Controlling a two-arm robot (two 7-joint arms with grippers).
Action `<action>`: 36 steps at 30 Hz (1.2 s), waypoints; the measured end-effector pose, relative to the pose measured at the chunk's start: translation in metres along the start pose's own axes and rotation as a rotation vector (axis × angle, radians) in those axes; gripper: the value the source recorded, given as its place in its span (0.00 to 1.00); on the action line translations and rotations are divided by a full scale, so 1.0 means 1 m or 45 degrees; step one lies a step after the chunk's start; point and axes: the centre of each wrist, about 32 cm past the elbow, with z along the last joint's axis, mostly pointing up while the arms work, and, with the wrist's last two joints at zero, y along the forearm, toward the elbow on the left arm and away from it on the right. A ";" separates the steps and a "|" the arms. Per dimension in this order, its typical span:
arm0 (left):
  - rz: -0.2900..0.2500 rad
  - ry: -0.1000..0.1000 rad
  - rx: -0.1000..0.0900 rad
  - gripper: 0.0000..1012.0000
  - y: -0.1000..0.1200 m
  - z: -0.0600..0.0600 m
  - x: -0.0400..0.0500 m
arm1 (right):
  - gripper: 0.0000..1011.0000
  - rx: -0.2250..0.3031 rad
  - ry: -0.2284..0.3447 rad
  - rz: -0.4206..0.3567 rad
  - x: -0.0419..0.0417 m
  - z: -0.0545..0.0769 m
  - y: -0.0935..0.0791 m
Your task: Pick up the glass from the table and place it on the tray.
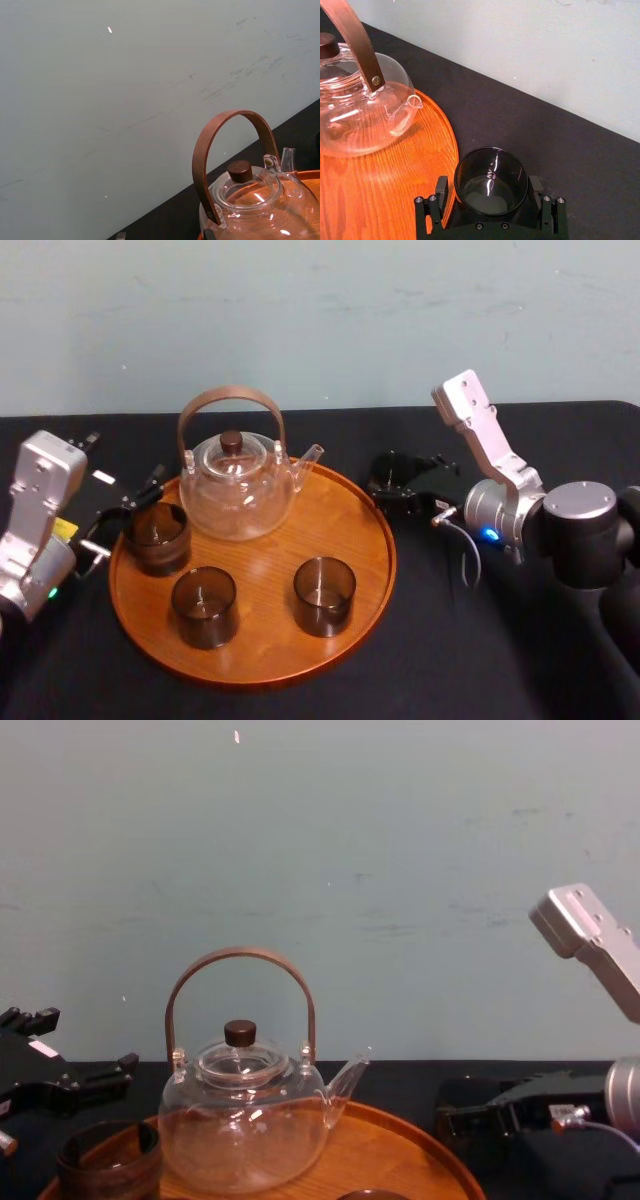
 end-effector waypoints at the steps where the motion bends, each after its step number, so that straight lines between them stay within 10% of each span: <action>1: 0.000 0.000 0.000 0.99 0.000 0.000 0.0000 | 0.99 -0.001 0.001 -0.001 0.0002 0.000 0.001; 36: 0.000 0.000 0.000 0.99 0.000 0.000 0.0000 | 0.90 -0.011 0.003 -0.013 0.0018 0.000 0.009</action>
